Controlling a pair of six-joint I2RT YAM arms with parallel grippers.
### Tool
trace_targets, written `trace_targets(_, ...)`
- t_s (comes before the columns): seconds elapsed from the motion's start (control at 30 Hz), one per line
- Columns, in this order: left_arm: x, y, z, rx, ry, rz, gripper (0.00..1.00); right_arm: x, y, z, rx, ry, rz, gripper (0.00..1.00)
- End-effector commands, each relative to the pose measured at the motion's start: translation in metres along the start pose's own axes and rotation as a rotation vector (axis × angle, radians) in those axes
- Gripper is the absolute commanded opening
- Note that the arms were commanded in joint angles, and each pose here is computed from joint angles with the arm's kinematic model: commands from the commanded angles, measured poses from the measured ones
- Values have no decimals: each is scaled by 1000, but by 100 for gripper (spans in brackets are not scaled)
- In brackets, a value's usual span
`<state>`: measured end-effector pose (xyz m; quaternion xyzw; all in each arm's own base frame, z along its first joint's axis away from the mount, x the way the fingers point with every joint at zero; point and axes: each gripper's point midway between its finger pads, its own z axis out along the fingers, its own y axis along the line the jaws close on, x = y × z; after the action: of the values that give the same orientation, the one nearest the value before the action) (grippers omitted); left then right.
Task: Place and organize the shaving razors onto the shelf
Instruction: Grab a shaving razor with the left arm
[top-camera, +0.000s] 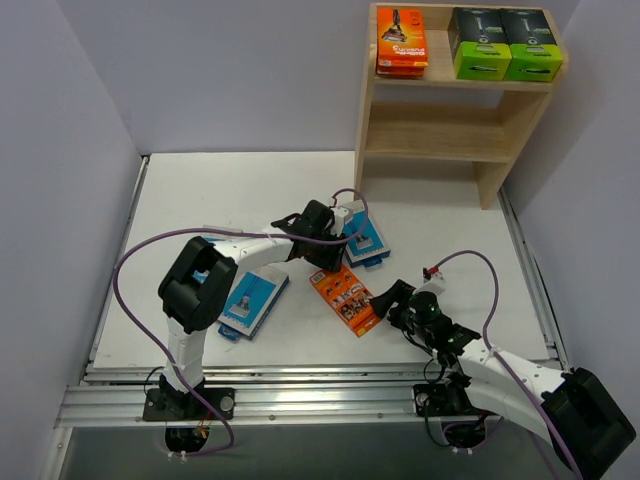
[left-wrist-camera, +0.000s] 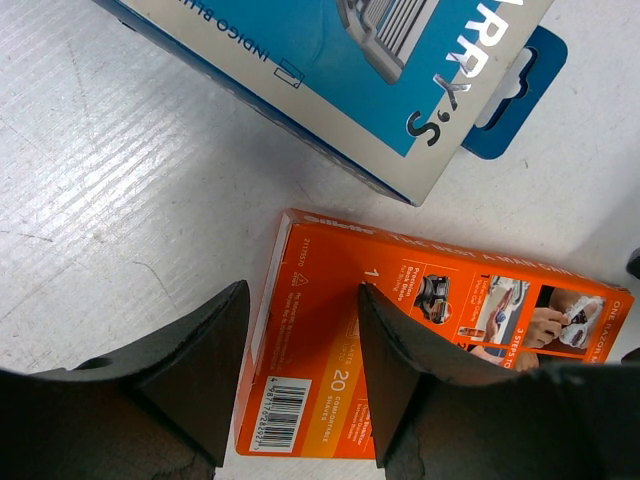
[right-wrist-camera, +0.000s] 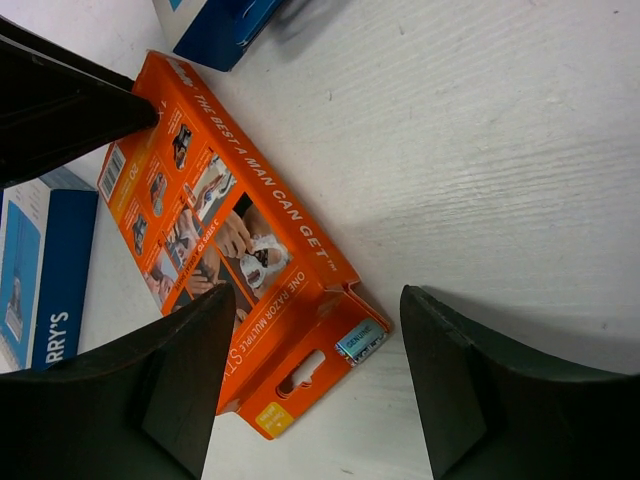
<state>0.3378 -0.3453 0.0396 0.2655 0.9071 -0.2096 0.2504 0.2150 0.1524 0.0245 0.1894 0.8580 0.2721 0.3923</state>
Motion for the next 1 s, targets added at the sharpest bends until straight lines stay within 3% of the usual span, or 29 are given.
trace_targets(0.0,11,-4,2,-8,47,36,56,4,5,4,-37,7,9,63)
trace_targets(0.4,12,6,3,-78,56,63,56,25,9,1,-84,79,57,57)
trace_targets(0.77,17,10,10,-89,78,66,56,38,12,-15,-163,120,74,45)
trace_targets(0.97,16,9,9,-86,72,68,56,42,7,-15,-147,132,61,50)
